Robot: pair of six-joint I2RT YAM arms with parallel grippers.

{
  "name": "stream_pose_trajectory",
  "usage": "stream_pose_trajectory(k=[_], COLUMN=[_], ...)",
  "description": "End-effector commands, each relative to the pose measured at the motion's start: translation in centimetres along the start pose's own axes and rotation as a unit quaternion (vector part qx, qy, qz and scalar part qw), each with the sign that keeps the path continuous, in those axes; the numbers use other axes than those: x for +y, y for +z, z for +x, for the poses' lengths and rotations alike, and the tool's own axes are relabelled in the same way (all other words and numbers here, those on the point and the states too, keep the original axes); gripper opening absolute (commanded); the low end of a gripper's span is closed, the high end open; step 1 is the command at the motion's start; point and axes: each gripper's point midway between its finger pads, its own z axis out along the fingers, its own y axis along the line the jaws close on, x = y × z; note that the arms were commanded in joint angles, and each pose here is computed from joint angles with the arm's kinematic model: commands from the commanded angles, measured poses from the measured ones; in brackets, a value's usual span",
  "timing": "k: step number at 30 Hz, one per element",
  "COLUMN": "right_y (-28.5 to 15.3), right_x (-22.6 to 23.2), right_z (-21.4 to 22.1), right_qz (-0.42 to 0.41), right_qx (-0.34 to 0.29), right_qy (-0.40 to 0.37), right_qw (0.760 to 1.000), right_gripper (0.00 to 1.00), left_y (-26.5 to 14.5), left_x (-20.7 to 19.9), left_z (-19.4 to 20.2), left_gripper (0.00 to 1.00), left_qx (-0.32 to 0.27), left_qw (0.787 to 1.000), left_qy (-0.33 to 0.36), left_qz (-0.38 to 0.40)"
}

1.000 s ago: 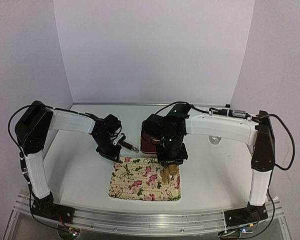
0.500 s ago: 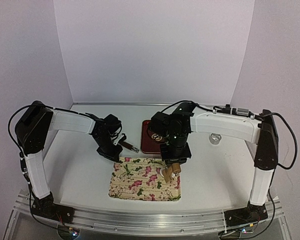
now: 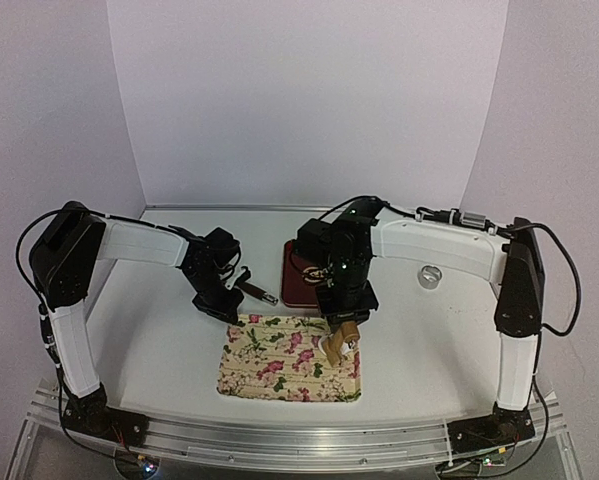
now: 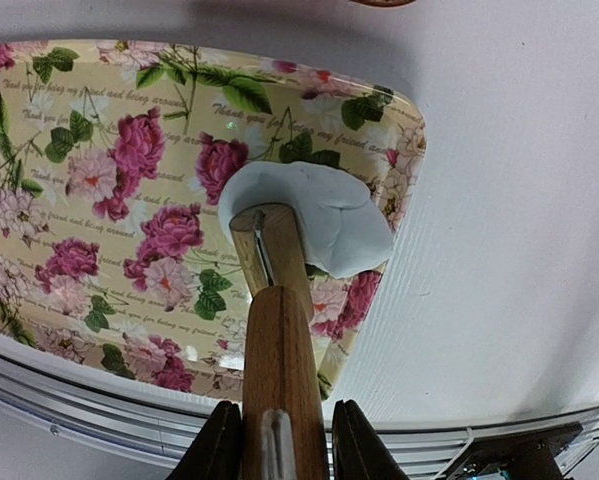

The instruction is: Roll out the dumpling wrappers from the dough

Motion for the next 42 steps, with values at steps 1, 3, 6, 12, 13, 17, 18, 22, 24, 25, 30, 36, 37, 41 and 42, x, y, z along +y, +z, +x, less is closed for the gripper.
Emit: stream_pose_trajectory(k=[1, 3, 6, 12, 13, 17, 18, 22, 24, 25, 30, 36, 37, 41, 42], right_y=[4.3, 4.2, 3.9, 2.9, 2.7, 1.8, 1.5, -0.6, -2.8, -3.9, -7.6, -7.6, -7.6, -7.2, -7.4], right_x=[-0.8, -0.1, 1.2, 4.0, 4.2, 4.7, 4.7, 4.9, 5.1, 5.0, 3.1, -1.3, -1.9, -3.7, -4.1], right_z=[2.2, 1.7, 1.1, 0.8, 0.8, 1.0, 1.1, 1.1, 0.7, 0.7, 1.0, 2.8, 2.9, 3.5, 3.5], right_qz=[0.047, 0.036, 0.015, -0.009, -0.009, -0.013, -0.012, -0.006, -0.007, -0.006, 0.007, 0.068, 0.077, 0.098, 0.099], right_qx=[0.087, 0.081, 0.073, 0.06, 0.058, 0.053, 0.051, 0.035, 0.014, 0.004, -0.026, -0.016, -0.019, -0.014, -0.016], right_qy=[-0.029, -0.04, -0.059, -0.098, -0.101, -0.109, -0.109, -0.111, -0.106, -0.101, -0.056, 0.0, 0.007, 0.016, 0.018], right_qw=[0.995, 0.995, 0.995, 0.993, 0.993, 0.993, 0.993, 0.993, 0.994, 0.995, 0.998, 0.998, 0.997, 0.995, 0.995], right_gripper=[0.0, 0.0, 0.0, 0.0, 0.0, 0.0, 0.0, 0.0, 0.0, 0.0, 0.0, 0.0, 0.0, 0.0, 0.0], left_y=[0.6, 0.7, 0.8, 0.9, 0.9, 1.0, 1.0, 1.1, 1.0, 1.0, 0.8, 0.7, 0.7, 0.6, 0.7], left_x=[0.5, 0.5, 0.5, 0.5, 0.5, 0.6, 0.7, 1.0, 1.1, 1.2, 1.1, 1.2, 1.3, 1.3, 1.6], left_z=[0.9, 0.9, 0.8, 0.5, 0.5, 0.6, 0.6, 0.9, 1.0, 1.1, 1.3, 1.9, 2.0, 2.0, 2.0], left_gripper=[0.0, 0.0, 0.0, 0.0, 0.0, 0.0, 0.0, 0.0, 0.0, 0.0, 0.0, 0.0, 0.0, 0.0, 0.0], left_qx=[0.013, 0.014, 0.016, 0.014, 0.015, 0.016, 0.016, 0.019, 0.019, 0.019, 0.017, 0.017, 0.017, 0.009, 0.01], left_qw=[1.0, 1.0, 1.0, 1.0, 1.0, 0.999, 0.999, 0.999, 0.999, 0.999, 0.999, 0.999, 0.999, 0.999, 0.999], left_qy=[-0.007, -0.008, -0.012, -0.023, -0.024, -0.03, -0.031, -0.036, -0.038, -0.04, -0.042, -0.045, -0.045, -0.028, -0.023], left_qz=[-0.007, -0.007, -0.007, -0.008, -0.009, -0.011, -0.012, -0.02, -0.024, -0.026, -0.024, -0.023, -0.023, -0.022, -0.031])
